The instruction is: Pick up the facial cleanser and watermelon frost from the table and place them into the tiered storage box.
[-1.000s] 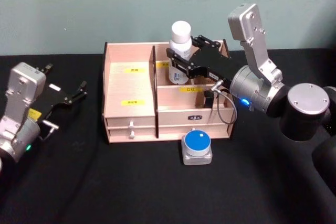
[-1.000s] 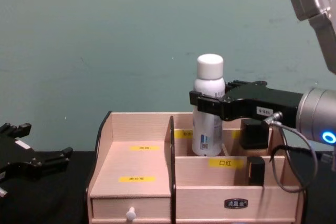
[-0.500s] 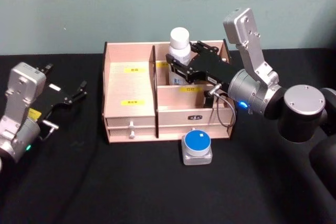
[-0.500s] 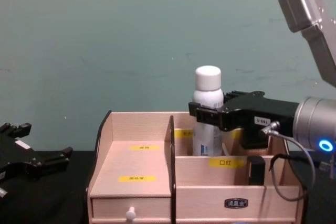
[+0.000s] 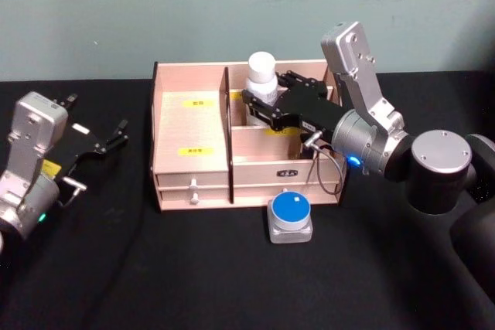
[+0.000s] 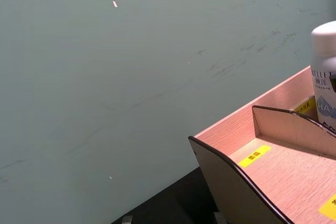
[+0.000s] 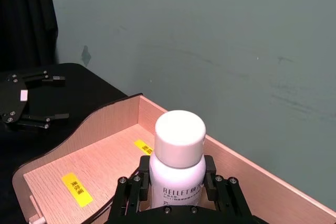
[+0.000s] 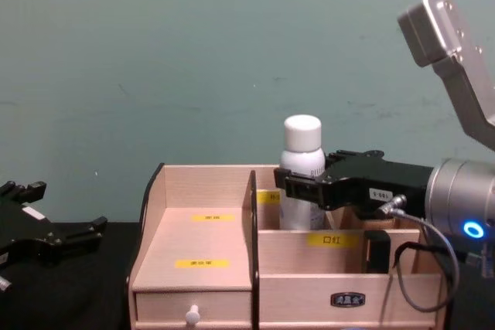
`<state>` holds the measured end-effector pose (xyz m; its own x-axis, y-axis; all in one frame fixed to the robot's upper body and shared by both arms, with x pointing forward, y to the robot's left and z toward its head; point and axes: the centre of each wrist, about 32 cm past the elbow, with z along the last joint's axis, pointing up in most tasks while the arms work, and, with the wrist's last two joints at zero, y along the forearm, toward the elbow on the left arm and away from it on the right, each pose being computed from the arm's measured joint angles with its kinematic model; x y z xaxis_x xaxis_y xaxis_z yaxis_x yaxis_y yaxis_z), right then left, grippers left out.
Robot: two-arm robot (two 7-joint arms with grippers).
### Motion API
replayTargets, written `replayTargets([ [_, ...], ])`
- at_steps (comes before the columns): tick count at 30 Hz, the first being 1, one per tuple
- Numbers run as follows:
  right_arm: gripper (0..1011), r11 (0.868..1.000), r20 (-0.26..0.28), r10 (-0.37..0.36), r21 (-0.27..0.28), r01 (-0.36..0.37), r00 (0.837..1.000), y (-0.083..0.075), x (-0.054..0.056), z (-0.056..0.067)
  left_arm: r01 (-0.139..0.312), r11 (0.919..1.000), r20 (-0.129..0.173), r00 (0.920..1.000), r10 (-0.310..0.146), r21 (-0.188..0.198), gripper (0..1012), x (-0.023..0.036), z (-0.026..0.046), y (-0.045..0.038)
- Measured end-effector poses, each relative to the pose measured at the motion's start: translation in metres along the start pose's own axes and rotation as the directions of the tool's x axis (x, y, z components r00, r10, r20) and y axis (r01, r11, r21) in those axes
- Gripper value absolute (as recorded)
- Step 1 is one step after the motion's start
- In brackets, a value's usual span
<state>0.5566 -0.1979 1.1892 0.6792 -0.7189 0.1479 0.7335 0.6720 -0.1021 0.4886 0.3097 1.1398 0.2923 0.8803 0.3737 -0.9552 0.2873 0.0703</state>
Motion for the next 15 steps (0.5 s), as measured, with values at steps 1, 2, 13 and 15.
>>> replayTargets([
  [1, 601, 1.0, -0.001, 0.001, -0.003, -0.001, 1.0, 0.0003, -0.0001, -0.0007, 0.0, 1.0, 0.0, 1.0, 0.0, 0.0, 1001, 0.0, 0.0, 0.0],
  [2, 601, 1.0, -0.001, 0.001, -0.004, -0.001, 1.0, 0.0005, -0.0001, -0.0011, 0.0, 1.0, 0.0, 1.0, 0.0, 0.0, 1001, 0.0, 0.0, 0.0],
  [13, 601, 1.0, 0.0, -0.009, -0.025, 0.009, 1.0, 0.0014, -0.0003, -0.0065, 0.0, 1.0, 0.0, 1.0, 0.0, 0.0, 1001, 0.0, 0.0, 0.0],
  [15, 601, 1.0, 0.0, -0.01, -0.028, 0.01, 1.0, 0.0014, -0.0006, -0.0071, 0.0, 1.0, 0.0, 1.0, 0.0, 0.0, 1001, 0.0, 0.0, 0.0],
])
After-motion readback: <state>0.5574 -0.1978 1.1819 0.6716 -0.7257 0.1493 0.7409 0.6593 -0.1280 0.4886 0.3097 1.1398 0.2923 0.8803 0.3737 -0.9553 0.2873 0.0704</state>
